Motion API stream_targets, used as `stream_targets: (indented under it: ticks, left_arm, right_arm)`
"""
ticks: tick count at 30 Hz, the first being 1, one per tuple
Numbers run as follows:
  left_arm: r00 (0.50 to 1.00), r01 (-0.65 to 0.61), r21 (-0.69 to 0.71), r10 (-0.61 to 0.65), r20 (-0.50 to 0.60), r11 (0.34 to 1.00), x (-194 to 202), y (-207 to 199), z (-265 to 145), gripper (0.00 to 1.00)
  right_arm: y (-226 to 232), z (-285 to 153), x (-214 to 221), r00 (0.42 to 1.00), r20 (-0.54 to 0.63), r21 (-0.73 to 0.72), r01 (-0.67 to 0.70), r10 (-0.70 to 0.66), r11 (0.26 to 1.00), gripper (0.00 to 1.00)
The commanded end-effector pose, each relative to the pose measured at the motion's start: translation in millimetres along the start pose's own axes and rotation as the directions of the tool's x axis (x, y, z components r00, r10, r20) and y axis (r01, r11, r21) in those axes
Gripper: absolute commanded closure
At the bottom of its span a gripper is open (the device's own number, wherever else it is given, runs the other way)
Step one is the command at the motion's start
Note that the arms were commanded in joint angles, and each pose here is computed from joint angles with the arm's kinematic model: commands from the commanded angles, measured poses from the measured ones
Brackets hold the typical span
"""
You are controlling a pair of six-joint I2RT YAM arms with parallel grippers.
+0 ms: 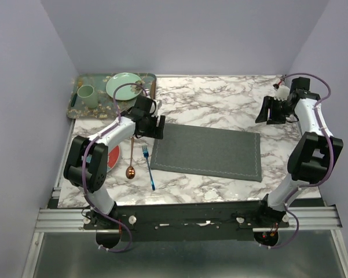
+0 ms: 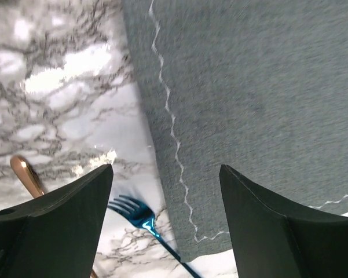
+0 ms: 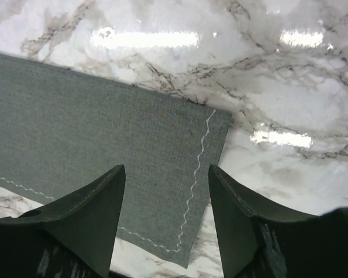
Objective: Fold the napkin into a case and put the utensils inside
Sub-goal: Pick up the rectangle-folded napkin at the center of the board.
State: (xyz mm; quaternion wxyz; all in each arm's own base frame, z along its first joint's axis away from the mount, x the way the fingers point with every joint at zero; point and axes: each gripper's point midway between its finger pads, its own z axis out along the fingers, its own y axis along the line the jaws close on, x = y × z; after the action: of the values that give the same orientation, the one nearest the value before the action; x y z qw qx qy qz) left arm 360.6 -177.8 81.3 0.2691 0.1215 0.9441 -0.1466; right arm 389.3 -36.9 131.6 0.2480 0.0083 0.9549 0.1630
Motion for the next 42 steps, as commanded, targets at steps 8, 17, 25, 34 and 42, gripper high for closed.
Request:
stream_targets:
  ticks: [8,17,25,34,42]
  left_arm:
    - [0.996,-0.002,-0.109,-0.008,-0.091,0.994,34.8,2.9,26.3,0.33]
    - [0.99,0.009,-0.159,-0.032,-0.138,0.987,47.7,7.2,45.4,0.4]
    - [0.987,-0.028,-0.153,0.002,-0.163,0.988,55.3,-1.6,51.0,0.52]
    - [0.974,-0.084,-0.19,0.04,-0.223,0.978,63.6,3.8,59.9,0.87]
    - [0.986,-0.106,-0.15,0.084,-0.147,0.983,29.3,-6.0,29.6,1.0]
  right_arm:
    - [-17.3,16.9,82.2,0.975,-0.21,0.087,-0.057,0.075,0.995,0.32]
    - [-25.1,16.3,88.6,0.971,-0.222,0.107,-0.063,0.085,0.992,0.3]
    - [-24.6,19.5,97.0,0.965,-0.244,0.094,-0.078,0.099,0.992,0.3]
    - [-24.0,19.7,95.4,0.965,-0.239,0.089,-0.09,0.109,0.992,0.3]
    - [-23.7,20.0,107.7,0.959,-0.262,0.086,-0.089,0.109,0.992,0.3]
